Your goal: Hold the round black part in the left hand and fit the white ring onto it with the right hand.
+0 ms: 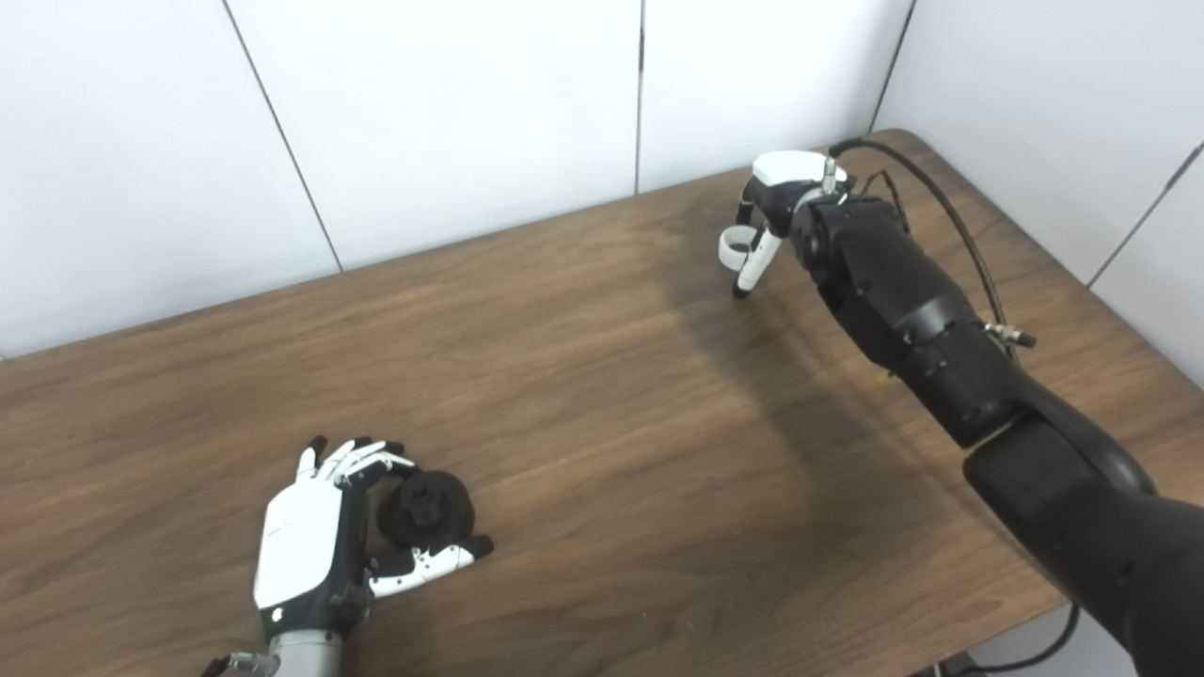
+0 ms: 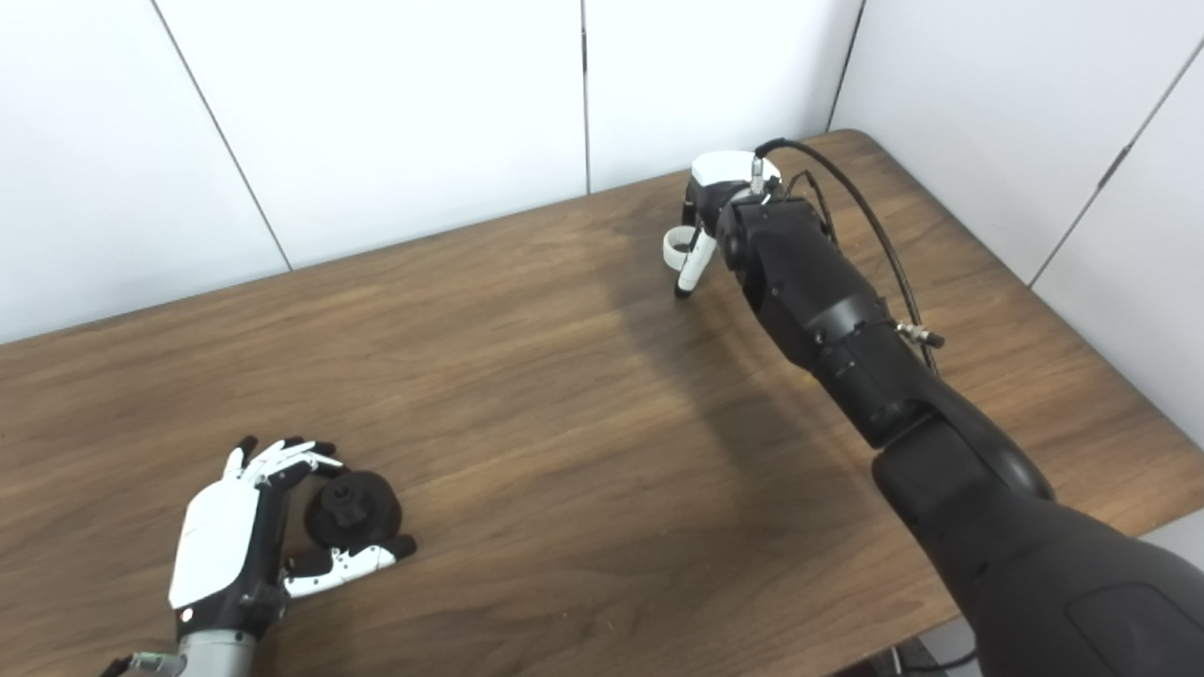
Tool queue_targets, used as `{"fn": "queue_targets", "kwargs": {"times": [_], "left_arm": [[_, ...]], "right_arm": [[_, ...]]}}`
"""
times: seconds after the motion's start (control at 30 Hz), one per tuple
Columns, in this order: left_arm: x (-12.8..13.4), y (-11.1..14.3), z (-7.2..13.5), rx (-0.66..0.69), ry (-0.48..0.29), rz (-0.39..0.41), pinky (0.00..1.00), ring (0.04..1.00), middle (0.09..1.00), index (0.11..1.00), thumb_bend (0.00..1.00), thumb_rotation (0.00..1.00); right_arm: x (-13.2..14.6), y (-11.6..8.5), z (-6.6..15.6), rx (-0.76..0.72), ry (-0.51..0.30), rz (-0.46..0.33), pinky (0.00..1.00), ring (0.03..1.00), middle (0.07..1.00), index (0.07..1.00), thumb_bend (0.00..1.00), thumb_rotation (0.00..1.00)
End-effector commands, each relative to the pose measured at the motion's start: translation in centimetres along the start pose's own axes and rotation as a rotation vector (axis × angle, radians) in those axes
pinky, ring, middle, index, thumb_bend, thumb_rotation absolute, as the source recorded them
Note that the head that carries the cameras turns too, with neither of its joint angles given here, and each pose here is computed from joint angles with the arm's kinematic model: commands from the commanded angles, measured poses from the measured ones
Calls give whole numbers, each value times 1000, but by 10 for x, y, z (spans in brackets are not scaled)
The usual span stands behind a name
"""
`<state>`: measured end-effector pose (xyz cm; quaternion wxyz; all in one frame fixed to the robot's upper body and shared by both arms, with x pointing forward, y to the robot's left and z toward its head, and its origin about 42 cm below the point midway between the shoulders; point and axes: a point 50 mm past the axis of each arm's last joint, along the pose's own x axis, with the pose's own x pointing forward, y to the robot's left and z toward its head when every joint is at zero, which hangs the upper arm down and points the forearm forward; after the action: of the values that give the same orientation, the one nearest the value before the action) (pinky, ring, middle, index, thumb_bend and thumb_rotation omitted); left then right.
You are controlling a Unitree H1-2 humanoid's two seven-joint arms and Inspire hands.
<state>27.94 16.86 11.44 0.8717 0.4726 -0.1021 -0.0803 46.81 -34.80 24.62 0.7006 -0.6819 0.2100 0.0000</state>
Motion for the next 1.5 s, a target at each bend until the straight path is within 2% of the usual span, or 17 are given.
{"fn": "queue_targets", "kwargs": {"times": [0.0, 0.03, 0.07, 0.17, 1.0, 1.23, 1.47], "left_arm": [[-4, -2, -2, 9, 9, -25, 1000, 865, 769, 483, 524, 49], [-4, -2, -2, 9, 9, -25, 1000, 864, 768, 483, 524, 48], [-4, -2, -2, 10, 9, -26, 1000, 864, 769, 483, 524, 48], [-3, -2, -2, 12, 9, -27, 1000, 866, 771, 483, 524, 49], [-3, -5, 2, 5, 11, -26, 1000, 875, 773, 482, 524, 48], [-2, -7, 5, 1, 17, -34, 1000, 881, 774, 482, 525, 48], [-2, -13, 10, 5, 16, -36, 1000, 879, 772, 482, 525, 50]], "right_arm": [[-1, -33, -2, 24, -11, -105, 1000, 993, 872, 618, 837, 215], [-1, -33, -2, 39, -15, -107, 1000, 990, 866, 543, 653, 174], [-2, -32, -3, 50, -19, -110, 1000, 987, 859, 516, 590, 157], [-2, -32, -4, 53, -27, -113, 999, 950, 825, 488, 530, 138], [-7, -29, -14, 27, -40, -118, 1000, 965, 819, 486, 524, 135], [-19, -43, 3, -13, -192, -172, 1000, 980, 815, 485, 524, 134], [-35, -45, 26, -67, -316, -207, 1000, 975, 814, 484, 524, 132]]}}
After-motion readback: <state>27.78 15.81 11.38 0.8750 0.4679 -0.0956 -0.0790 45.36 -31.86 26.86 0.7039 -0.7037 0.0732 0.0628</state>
